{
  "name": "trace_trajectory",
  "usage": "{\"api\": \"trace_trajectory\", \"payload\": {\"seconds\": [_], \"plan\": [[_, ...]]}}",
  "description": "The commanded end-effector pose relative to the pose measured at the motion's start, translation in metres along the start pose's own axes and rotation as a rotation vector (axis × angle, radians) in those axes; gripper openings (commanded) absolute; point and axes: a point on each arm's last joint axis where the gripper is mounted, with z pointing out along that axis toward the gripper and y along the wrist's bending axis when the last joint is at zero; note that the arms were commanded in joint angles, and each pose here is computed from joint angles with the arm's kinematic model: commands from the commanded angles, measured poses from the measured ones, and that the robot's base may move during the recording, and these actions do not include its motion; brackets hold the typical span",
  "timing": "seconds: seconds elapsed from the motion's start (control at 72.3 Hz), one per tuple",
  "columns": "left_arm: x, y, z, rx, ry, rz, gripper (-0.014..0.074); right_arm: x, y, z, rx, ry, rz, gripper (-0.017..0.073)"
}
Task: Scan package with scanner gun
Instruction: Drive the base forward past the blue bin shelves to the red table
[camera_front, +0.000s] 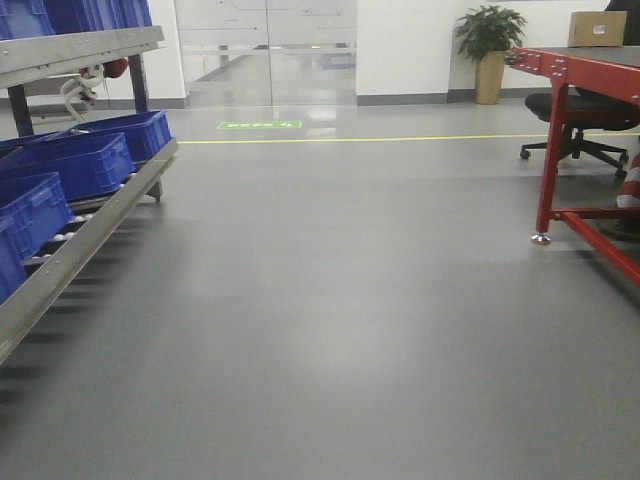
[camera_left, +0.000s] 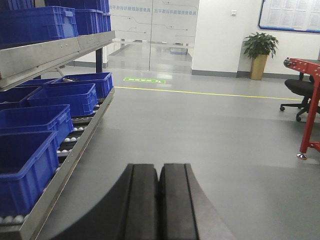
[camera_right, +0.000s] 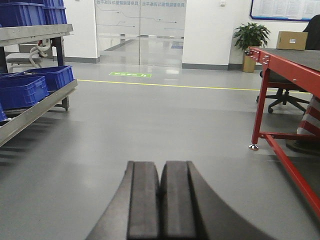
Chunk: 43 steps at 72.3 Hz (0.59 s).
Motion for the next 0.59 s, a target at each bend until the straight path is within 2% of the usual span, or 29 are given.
{"api": "trace_trajectory", "payload": {"seconds": [0.0, 0.581], "plan": [[-0.0024, 0.0001, -0.0004, -0.002, -0.021, -0.001, -0.0111, -0.0013, -0.0001, -0.0003, 0.001, -0.017, -0.005, -0.0168], [-0.0024, 0.0001, -0.0004, -0.002, -0.021, -0.001, -0.0111, -0.0013, -0.0001, -0.0003, 0.001, -0.017, -0.005, -0.0168]]}}
